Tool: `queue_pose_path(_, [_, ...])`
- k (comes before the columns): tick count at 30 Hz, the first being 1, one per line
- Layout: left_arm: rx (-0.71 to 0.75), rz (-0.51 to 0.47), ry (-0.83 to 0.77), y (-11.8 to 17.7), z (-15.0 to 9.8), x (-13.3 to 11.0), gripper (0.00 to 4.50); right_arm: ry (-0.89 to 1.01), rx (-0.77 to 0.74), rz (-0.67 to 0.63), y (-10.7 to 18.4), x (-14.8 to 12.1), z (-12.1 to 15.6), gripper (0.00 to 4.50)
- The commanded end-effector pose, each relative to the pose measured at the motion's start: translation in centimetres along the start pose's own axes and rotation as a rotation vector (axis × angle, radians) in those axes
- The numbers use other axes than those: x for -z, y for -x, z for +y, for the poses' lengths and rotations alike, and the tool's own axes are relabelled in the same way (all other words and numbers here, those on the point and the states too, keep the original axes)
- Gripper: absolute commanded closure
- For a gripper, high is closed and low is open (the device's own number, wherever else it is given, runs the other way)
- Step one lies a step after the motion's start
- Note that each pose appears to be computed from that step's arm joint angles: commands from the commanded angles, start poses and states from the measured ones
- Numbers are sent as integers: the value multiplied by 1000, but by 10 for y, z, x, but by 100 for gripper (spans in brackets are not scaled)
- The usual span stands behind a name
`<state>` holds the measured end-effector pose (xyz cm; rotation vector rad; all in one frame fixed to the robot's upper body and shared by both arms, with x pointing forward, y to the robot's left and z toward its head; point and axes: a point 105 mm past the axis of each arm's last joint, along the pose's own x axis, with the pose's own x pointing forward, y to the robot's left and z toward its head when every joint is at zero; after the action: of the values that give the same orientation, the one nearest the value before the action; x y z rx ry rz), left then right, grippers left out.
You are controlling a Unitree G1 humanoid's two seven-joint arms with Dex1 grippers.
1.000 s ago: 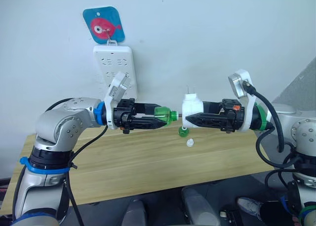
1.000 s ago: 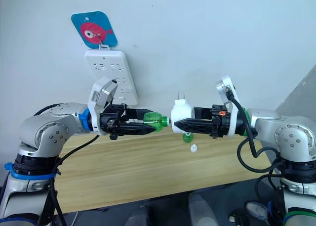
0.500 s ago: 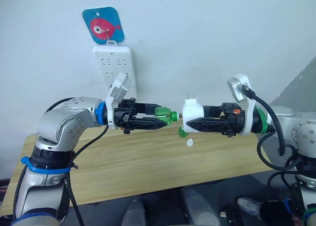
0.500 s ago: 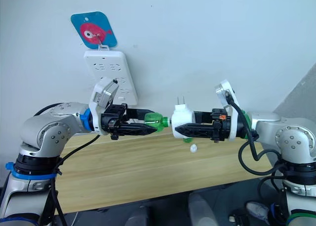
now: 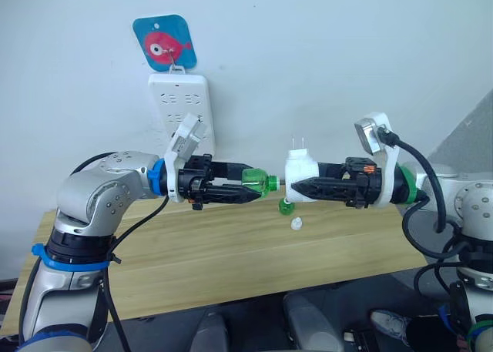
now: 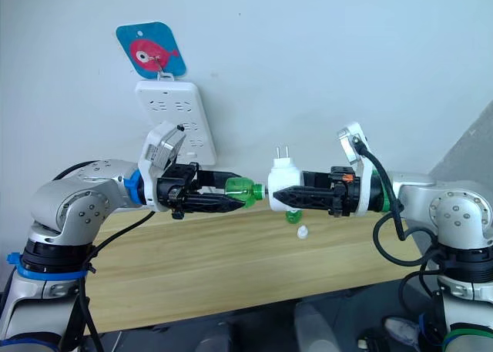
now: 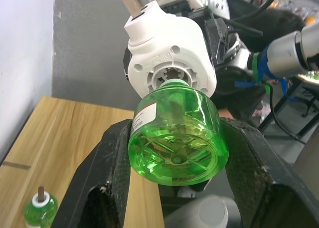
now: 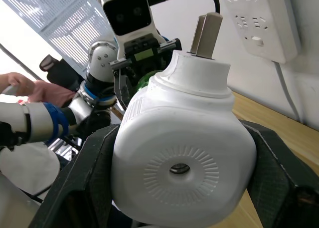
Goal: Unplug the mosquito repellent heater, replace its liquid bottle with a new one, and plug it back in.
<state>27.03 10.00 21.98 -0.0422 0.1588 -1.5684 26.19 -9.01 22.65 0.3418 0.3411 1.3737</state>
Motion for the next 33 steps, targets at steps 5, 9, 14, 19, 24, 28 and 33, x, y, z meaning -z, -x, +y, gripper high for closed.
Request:
queue_pose_path(5, [15,-22,-38,-1,-7,-8,222,3,-18,-42,4,-7,6,139])
queue_pose_path(9, [-6,-30,-42,-2,-3,-8,222,15,-27,-41,2,-8,8,139])
queue_pose_path(14, [-5,-32,-43,-5,-3,-8,222,27,-30,-32,-1,-7,10,139])
queue_pose_path(19, [11,-11,-55,-8,-5,-5,222,40,-27,-25,-5,-5,10,139])
queue_pose_path(24, [9,-4,-68,-12,-4,-4,222,52,-35,-20,-9,-5,12,139])
queue_pose_path(28, [6,-9,-74,-14,-3,-4,222,63,-28,-17,-11,-5,12,139])
queue_pose_path(33, [20,-20,-80,-19,-4,-4,222,87,-14,-11,-17,-6,12,139])
